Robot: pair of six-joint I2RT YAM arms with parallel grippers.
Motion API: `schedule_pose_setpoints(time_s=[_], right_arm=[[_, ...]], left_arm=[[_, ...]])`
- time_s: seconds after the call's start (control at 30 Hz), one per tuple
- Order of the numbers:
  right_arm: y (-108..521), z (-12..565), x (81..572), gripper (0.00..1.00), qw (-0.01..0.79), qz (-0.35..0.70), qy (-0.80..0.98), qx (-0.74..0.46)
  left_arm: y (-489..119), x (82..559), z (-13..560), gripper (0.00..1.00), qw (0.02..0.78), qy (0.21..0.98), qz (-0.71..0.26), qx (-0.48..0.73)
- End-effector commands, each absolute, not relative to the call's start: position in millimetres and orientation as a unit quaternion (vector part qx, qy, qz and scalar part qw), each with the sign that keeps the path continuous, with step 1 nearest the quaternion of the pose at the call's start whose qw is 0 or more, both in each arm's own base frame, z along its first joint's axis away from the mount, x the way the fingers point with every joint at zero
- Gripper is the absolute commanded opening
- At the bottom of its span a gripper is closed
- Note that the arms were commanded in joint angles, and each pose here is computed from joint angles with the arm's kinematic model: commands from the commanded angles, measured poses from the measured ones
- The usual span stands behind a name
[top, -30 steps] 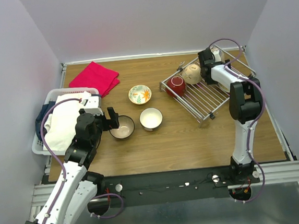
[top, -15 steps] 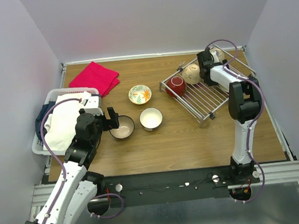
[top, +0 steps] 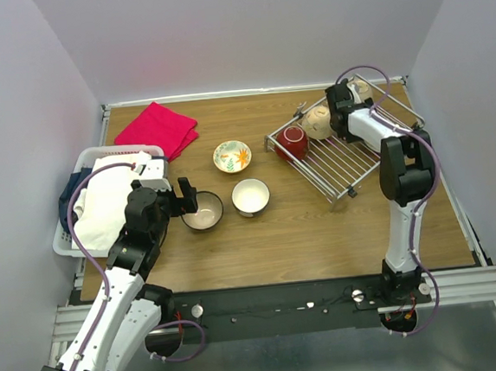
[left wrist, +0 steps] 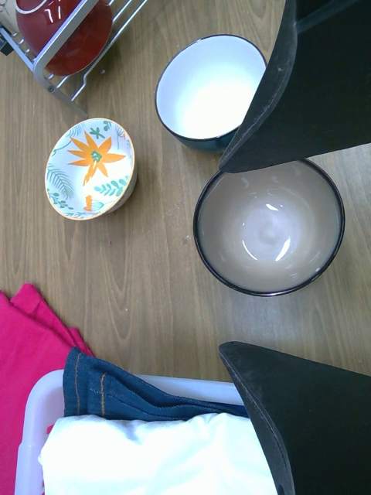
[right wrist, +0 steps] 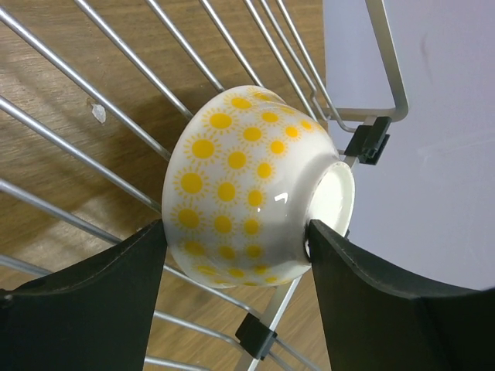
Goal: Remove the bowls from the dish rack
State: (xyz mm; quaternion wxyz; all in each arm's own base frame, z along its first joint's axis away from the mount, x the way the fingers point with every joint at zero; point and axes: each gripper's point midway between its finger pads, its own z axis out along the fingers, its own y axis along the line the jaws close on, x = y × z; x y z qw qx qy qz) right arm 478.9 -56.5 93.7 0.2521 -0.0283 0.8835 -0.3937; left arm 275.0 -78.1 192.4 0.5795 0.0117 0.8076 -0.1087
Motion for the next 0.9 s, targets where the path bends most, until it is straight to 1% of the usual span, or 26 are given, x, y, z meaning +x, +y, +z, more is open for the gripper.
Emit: schedule_pose_setpoints(time_s=[0.0,0.1,0.27,0.47,0.67,0.77,0.87], right_arm=[[-63,124,468,0.54,0.261,-0.396,0.880,-0.018],[-57,136,469,0.52,0.280,-0.376,0.883,-0.010],[-45,158,473,0.45,0.322,-0.327,0.888,0.012],[-27,179,477,0.44,0.368,-0.263,0.891,0.036],[7,201,480,0.44,0.419,-0.147,0.895,0.048],[25,219,480,0.44,0.449,-0.088,0.888,0.048],[46,227,477,0.45,0.462,-0.027,0.885,0.038]], left_arm=[[-78,278,195,0.99,0.590,0.800,-0.108,0.016],[-78,278,196,0.99,0.590,0.800,-0.108,0.016],[-79,279,194,0.99,0.587,0.802,-0.110,0.016],[-81,279,192,0.99,0.582,0.805,-0.114,0.018],[-86,281,192,0.99,0.581,0.804,-0.126,0.015],[-93,282,193,0.99,0.574,0.805,-0.148,0.011],[-102,284,199,0.99,0.570,0.803,-0.172,0.007]])
